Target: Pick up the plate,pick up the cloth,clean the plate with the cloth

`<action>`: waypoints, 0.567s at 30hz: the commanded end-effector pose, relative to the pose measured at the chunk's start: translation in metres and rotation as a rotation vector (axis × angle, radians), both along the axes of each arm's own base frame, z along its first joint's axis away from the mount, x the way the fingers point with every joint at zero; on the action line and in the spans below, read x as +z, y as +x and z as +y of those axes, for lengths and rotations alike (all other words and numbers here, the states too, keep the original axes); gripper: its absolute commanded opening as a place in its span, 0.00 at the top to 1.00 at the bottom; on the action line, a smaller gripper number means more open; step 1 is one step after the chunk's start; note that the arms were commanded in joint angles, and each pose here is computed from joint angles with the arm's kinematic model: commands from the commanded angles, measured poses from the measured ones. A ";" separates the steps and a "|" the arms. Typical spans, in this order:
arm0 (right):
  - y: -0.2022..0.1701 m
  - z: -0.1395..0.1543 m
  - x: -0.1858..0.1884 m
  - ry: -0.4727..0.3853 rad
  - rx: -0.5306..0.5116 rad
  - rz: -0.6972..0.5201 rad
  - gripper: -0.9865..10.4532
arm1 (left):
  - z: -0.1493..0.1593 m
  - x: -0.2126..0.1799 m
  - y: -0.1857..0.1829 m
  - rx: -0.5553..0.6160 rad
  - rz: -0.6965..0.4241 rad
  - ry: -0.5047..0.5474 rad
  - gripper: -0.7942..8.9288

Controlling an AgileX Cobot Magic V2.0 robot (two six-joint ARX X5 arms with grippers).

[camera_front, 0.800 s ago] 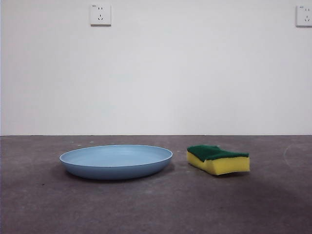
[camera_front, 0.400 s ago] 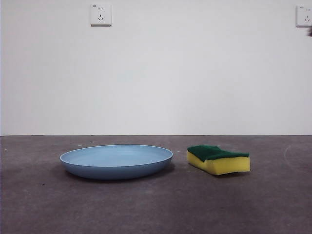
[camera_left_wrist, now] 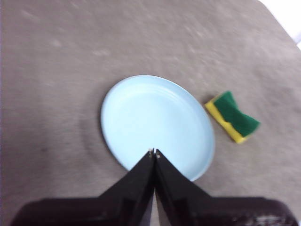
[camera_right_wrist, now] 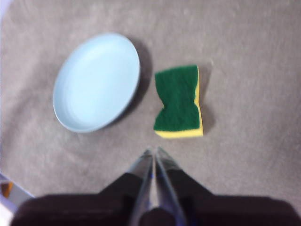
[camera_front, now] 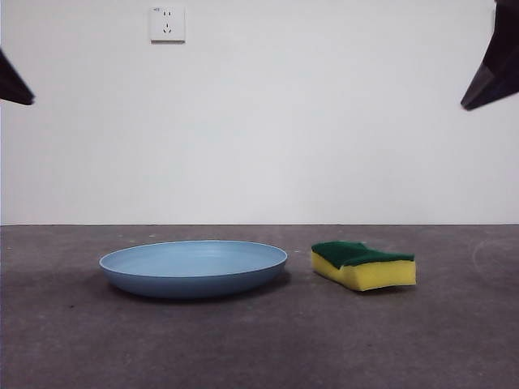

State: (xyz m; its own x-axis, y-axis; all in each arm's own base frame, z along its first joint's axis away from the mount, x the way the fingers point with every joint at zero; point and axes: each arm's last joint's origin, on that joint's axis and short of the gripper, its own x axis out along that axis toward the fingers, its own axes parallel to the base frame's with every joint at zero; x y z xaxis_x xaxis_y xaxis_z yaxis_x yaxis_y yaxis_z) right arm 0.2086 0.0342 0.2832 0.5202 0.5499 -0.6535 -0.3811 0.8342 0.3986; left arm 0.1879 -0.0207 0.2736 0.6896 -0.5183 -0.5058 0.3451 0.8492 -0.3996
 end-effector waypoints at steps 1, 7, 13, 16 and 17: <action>0.002 0.000 0.002 -0.020 0.025 -0.017 0.71 | -0.001 0.002 0.006 -0.018 0.005 0.000 0.83; 0.002 0.000 0.002 -0.022 0.021 -0.017 0.52 | -0.001 0.000 0.014 0.009 0.009 -0.023 0.55; 0.002 0.000 0.002 -0.020 0.019 -0.015 0.52 | -0.005 -0.013 0.032 0.010 0.063 -0.051 0.56; 0.002 0.000 0.002 -0.020 0.019 -0.014 0.53 | -0.009 -0.024 0.045 0.019 0.097 -0.031 0.56; 0.002 0.000 0.002 -0.020 0.019 -0.015 0.53 | -0.010 -0.027 0.049 0.032 0.114 -0.016 0.56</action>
